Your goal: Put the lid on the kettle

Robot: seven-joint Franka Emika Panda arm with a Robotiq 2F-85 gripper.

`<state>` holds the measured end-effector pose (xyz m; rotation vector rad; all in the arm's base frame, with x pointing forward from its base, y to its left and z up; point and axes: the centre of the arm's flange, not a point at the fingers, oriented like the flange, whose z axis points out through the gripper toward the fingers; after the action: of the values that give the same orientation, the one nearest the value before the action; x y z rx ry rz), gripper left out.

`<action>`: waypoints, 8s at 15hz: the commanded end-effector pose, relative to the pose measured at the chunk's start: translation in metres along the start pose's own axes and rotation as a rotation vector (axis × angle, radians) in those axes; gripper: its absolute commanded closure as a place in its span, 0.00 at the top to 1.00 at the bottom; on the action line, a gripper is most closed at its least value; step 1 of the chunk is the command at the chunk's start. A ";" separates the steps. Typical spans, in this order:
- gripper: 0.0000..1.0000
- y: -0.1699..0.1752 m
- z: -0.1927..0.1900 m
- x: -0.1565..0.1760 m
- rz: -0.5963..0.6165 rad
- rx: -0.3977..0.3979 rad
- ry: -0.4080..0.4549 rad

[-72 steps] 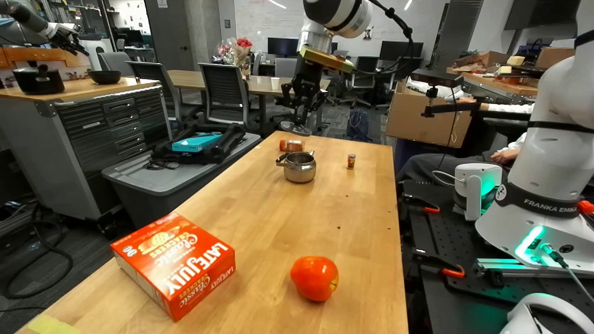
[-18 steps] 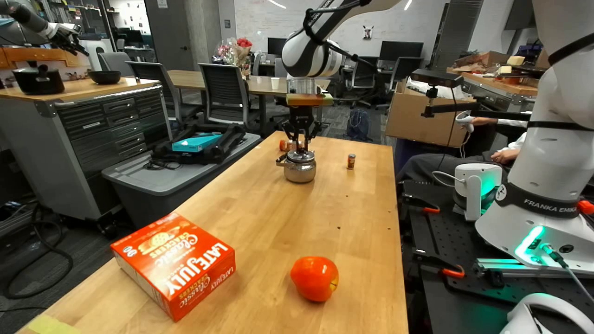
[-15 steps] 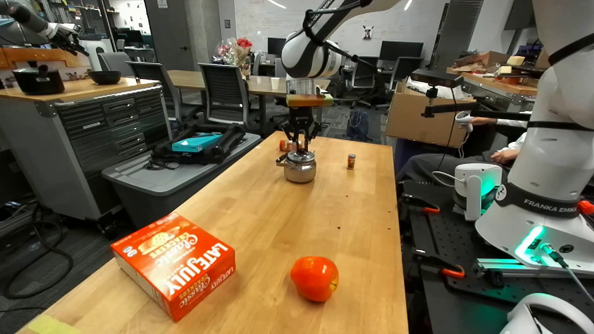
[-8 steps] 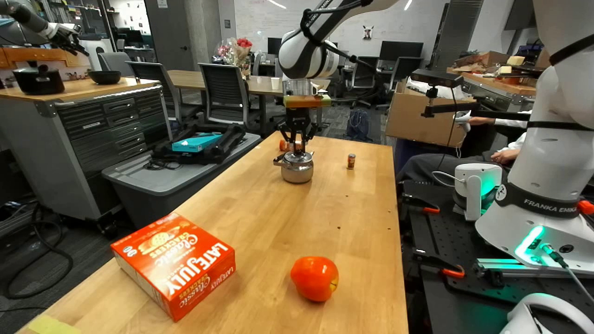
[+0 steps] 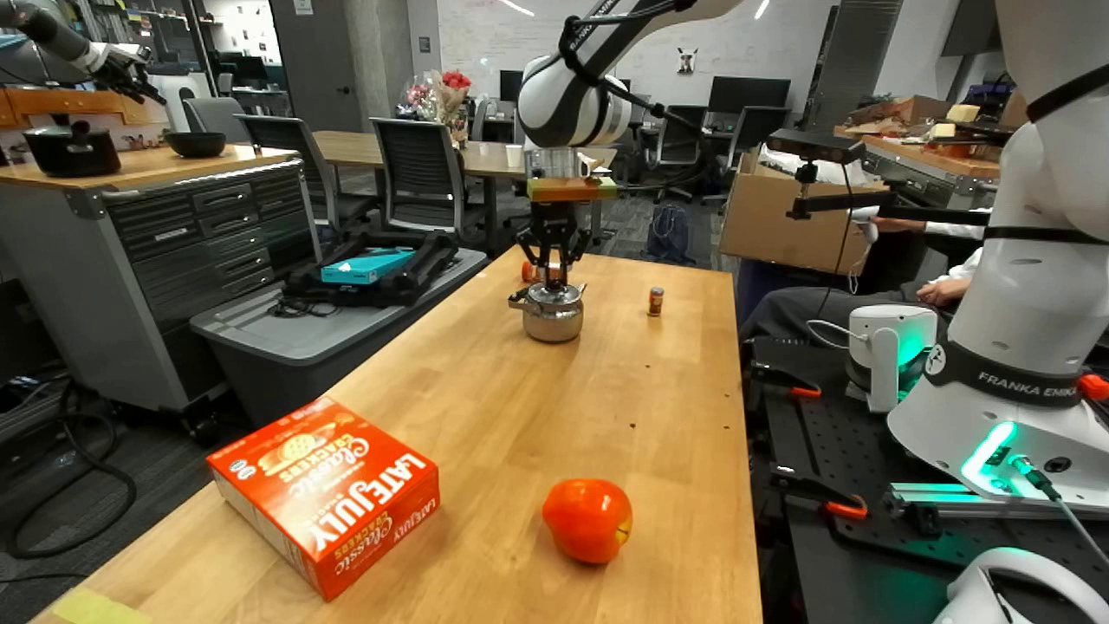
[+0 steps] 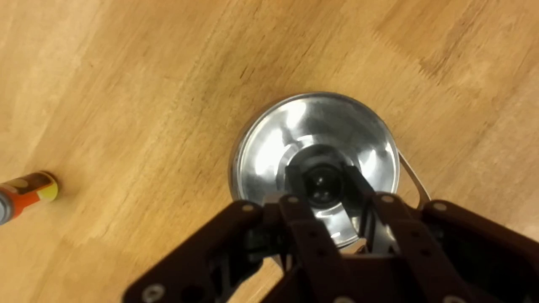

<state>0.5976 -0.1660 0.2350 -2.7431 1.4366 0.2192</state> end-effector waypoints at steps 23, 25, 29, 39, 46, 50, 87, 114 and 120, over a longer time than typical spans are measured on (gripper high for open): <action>0.07 0.021 -0.010 0.018 0.018 0.128 -0.081; 0.07 0.021 -0.009 0.016 0.012 0.113 -0.078; 0.07 0.023 -0.005 0.012 0.006 0.082 -0.067; 0.07 0.031 -0.004 0.012 0.051 -0.030 -0.005; 0.07 0.026 0.010 0.000 0.026 -0.068 0.019; 0.07 0.025 0.013 -0.004 0.005 -0.075 0.016; 1.00 0.082 -0.145 -0.241 -0.948 0.054 -0.006; 1.00 0.079 -0.162 -0.323 -1.275 0.150 -0.007; 1.00 0.079 -0.162 -0.323 -1.275 0.150 -0.007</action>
<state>0.3684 0.0363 0.4441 -2.8672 -0.4383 0.0465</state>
